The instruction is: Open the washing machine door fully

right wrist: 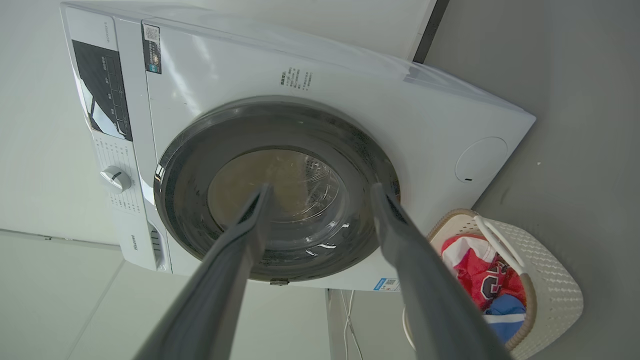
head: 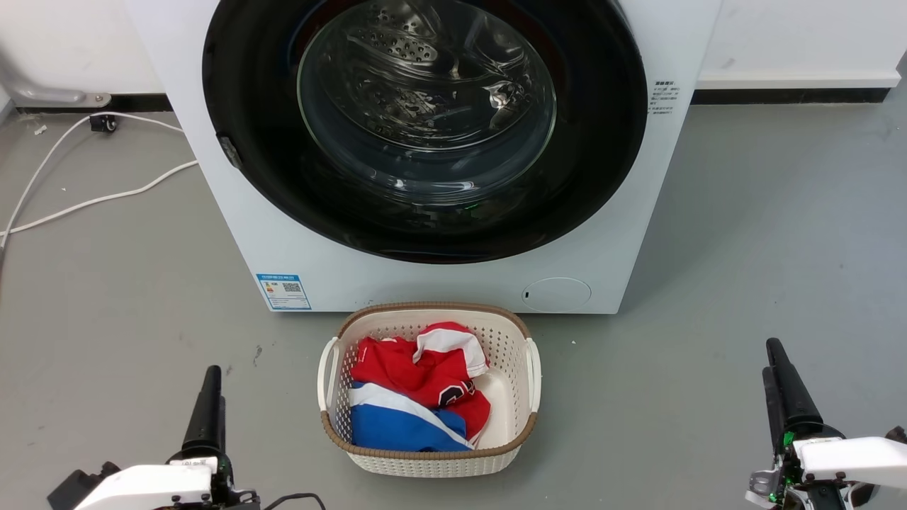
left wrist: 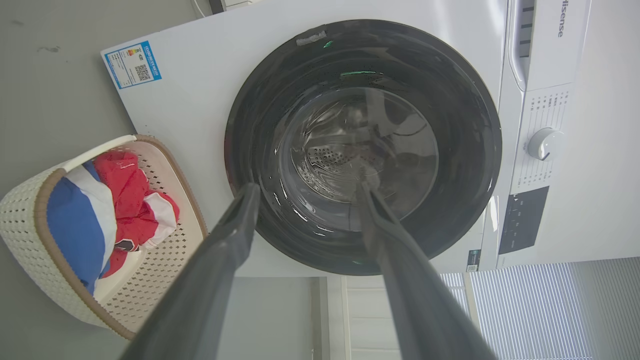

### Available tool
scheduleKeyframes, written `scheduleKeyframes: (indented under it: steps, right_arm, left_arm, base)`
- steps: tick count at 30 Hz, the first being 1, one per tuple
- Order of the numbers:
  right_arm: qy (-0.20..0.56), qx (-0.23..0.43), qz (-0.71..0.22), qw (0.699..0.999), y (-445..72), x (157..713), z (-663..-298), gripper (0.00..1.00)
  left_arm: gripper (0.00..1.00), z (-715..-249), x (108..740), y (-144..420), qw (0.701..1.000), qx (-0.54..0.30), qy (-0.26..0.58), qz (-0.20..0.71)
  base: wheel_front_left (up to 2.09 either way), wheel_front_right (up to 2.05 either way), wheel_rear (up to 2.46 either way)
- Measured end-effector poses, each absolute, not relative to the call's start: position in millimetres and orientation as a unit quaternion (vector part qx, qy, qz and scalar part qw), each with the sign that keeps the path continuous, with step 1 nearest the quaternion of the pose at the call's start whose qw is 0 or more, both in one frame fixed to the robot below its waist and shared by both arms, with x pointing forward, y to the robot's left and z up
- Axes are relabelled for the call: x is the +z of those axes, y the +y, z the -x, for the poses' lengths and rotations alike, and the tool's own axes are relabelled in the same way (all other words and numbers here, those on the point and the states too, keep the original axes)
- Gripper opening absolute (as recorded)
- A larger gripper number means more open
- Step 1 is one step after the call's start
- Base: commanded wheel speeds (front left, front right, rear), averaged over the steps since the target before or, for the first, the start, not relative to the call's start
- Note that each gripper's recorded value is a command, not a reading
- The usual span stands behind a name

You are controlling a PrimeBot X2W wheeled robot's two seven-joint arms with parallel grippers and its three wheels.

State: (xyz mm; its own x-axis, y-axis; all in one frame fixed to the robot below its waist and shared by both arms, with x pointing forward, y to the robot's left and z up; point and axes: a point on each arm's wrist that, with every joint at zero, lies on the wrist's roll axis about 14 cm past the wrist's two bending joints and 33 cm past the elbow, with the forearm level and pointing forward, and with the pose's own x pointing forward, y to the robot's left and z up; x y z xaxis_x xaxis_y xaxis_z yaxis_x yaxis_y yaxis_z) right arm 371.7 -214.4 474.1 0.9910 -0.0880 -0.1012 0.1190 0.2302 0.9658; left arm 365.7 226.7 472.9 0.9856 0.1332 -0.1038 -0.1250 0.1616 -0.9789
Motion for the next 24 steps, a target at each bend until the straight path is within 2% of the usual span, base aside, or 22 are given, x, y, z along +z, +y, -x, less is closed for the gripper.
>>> scheduleKeyframes:
  steps: [13, 20, 24]
  right_arm:
    - [-0.012, -0.044, -0.474, 0.879, -215, 499, -378, 1.00]
    - [-0.026, -0.030, -0.401, 0.915, -211, 511, -381, 1.00]
    - [-0.036, -0.020, -0.362, 0.931, -208, 519, -382, 1.00]
  left_arm:
    - [1.00, -369, 501, 238, 0.846, 0.081, -0.037, 0.526]
    - [1.00, -373, 522, 215, 0.903, 0.050, -0.038, 0.425]
    - [1.00, -374, 526, 205, 0.920, 0.045, -0.036, 0.387]
  base:
    - [0.00, 0.00, 0.00]
    - [0.00, 0.00, 0.00]
    - [0.00, 0.00, 0.00]
